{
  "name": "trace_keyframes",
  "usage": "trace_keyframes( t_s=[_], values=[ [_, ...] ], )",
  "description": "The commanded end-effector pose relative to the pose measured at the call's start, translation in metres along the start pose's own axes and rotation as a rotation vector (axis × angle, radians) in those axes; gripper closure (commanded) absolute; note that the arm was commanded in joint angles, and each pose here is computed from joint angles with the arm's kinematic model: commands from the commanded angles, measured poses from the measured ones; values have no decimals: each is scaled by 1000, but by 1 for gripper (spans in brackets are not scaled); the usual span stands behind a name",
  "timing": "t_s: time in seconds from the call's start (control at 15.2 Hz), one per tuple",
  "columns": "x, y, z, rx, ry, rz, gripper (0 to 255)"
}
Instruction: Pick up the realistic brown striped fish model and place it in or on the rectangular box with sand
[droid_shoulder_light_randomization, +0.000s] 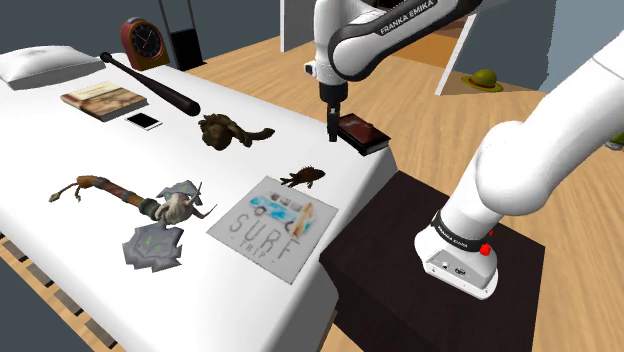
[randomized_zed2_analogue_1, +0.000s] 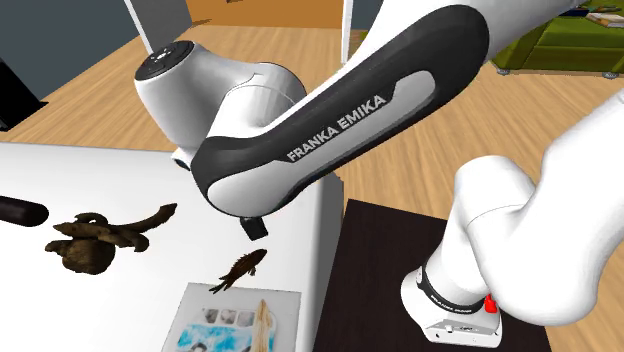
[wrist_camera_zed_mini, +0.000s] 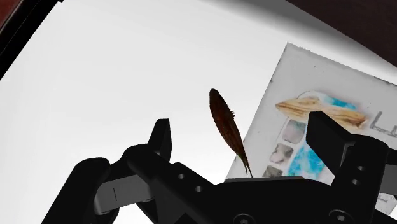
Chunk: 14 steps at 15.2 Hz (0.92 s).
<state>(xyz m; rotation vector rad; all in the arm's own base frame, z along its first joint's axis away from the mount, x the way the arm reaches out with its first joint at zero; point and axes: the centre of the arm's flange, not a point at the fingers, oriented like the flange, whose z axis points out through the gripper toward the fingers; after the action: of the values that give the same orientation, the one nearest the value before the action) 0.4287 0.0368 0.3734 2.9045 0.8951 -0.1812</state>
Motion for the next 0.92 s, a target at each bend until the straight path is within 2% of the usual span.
trace_keyframes(
  t_s=[0.0,0.66,0.86],
  values=[
    [18,-1,22,-7,-3,-61,0],
    [99,-30,126,-38,-25,-354,0],
    [103,-32,143,-40,-26,-371,0]
  ],
)
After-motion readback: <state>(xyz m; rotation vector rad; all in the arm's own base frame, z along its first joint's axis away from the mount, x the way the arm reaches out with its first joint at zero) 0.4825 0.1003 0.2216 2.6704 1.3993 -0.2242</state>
